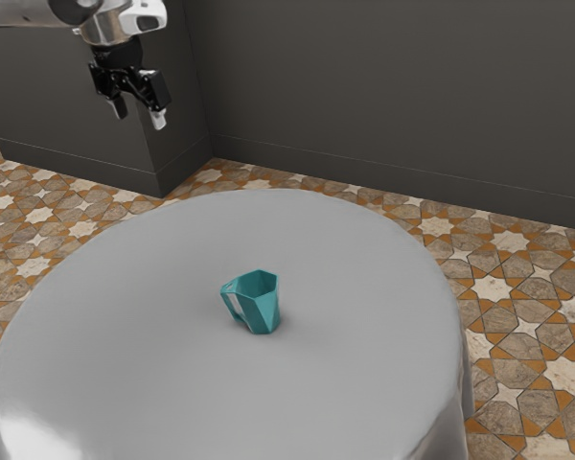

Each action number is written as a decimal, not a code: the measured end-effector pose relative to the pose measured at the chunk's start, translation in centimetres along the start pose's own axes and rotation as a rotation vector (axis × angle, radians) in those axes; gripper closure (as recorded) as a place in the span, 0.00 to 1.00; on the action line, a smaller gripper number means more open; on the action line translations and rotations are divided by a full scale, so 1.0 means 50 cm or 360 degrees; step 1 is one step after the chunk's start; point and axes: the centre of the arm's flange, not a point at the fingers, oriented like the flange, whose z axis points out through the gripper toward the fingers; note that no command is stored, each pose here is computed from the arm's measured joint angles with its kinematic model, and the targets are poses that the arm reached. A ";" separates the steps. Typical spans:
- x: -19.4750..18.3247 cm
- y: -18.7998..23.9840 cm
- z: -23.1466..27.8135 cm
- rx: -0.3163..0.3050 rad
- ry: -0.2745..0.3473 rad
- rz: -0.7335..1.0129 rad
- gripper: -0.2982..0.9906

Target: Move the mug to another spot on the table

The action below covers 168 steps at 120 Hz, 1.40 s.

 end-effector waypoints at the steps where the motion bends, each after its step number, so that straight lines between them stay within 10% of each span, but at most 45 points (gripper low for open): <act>1: 0.000 0.000 0.001 0.0000 -0.0001 0.0001 0.23; 33: -0.093 0.005 0.097 -0.0086 -0.0057 0.0167 0.23; 64: -0.218 0.097 0.183 -0.0128 0.0119 0.0789 0.23; 81: -0.278 0.028 0.236 -0.0328 0.0302 0.0850 0.23; 100: -0.274 0.030 0.272 -0.0464 0.0513 0.1032 0.23; 122: -0.254 0.045 0.388 -0.0526 0.0522 0.1194 0.23; 168: -0.187 0.055 0.463 -0.0461 0.0654 0.1507 0.23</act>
